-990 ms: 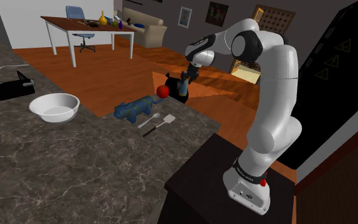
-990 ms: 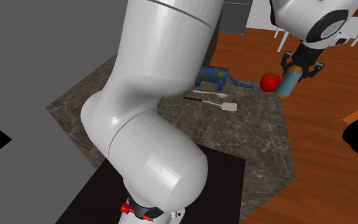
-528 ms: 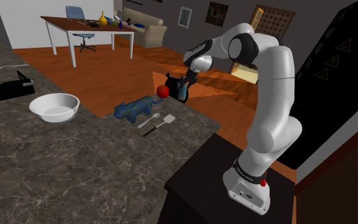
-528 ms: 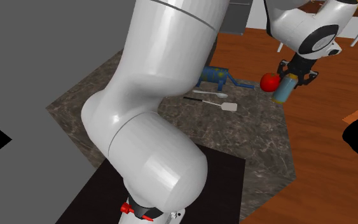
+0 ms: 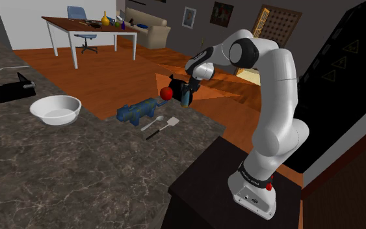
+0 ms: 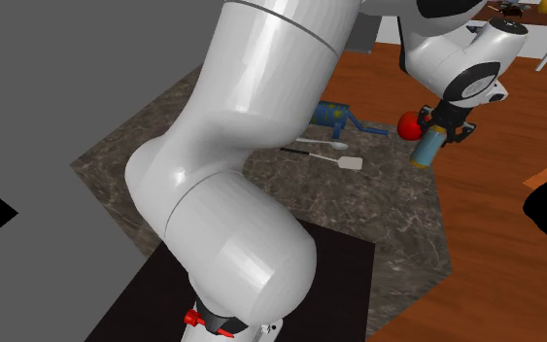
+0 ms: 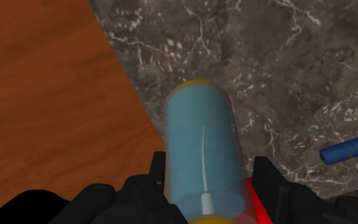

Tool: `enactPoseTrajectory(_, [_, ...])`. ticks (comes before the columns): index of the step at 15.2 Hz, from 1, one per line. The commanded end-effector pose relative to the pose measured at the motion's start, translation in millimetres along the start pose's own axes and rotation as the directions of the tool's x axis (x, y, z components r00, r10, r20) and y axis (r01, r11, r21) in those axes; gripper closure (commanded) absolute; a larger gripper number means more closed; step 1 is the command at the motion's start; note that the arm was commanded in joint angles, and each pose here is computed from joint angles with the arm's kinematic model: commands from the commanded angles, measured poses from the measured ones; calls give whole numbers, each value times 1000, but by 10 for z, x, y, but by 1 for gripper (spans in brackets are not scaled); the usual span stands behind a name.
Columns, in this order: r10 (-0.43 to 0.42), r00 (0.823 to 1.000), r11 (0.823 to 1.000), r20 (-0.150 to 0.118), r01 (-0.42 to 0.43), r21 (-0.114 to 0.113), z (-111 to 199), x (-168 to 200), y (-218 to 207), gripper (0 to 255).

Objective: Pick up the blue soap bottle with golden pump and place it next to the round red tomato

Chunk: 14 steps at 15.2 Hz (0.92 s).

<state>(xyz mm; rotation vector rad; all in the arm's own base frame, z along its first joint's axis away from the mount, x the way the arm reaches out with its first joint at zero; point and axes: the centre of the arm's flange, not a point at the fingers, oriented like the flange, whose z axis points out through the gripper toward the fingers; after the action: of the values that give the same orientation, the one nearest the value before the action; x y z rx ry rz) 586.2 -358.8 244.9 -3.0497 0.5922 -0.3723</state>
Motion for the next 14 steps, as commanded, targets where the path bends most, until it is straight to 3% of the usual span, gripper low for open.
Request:
enactPoseTrajectory(1, [0,1000,1000,-1,0,0,51,-10,6,255])
enactPoseTrajectory(8, [0,1000,1000,-1,0,0,51,-10,6,255])
enactPoseTrajectory(9, [0,1000,1000,-1,0,0,51,-10,6,0])
enactPoseTrajectory(14, [0,1000,1000,-1,0,0,51,-10,6,0])
